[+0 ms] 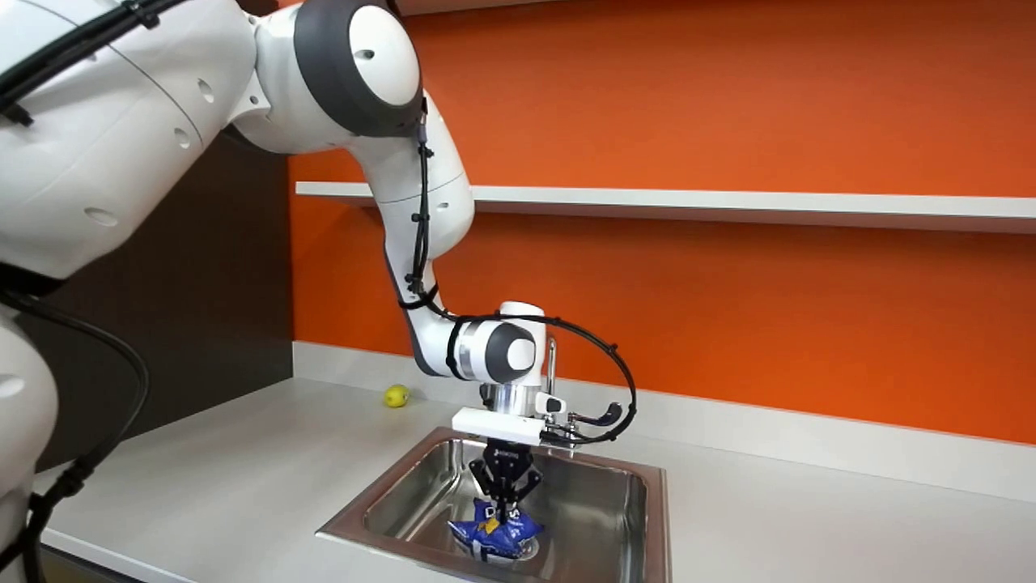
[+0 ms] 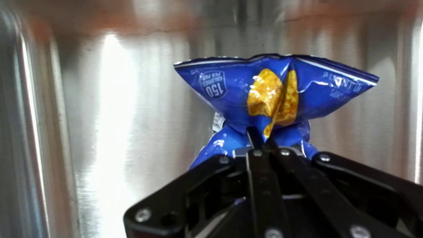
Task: Remove the blue packet from the sink
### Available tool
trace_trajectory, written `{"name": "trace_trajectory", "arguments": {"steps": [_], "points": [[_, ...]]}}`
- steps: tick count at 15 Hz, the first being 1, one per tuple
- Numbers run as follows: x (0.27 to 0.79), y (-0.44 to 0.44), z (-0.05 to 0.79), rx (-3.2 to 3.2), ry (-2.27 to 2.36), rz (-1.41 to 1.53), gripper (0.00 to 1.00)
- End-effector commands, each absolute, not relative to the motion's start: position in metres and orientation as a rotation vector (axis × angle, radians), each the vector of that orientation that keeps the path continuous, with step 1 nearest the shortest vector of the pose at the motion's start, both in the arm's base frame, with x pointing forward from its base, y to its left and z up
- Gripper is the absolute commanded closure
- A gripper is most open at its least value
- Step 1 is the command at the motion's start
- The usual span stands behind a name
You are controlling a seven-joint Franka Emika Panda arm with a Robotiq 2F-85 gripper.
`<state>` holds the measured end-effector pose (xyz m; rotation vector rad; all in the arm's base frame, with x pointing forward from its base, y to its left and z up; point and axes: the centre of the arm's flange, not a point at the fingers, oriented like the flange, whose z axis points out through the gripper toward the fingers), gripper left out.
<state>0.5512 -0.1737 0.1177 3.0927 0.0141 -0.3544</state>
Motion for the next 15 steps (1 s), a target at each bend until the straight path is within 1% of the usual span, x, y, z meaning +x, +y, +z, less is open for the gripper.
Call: {"name": "trace_trajectory", "arguments": {"steps": [1, 15], "points": [[0.543, -0.163, 0.156, 3.086, 0.048, -0.321, 1.0], [0.514, -0.1, 0.264, 3.082, 0.213, -0.226, 1.0]]}}
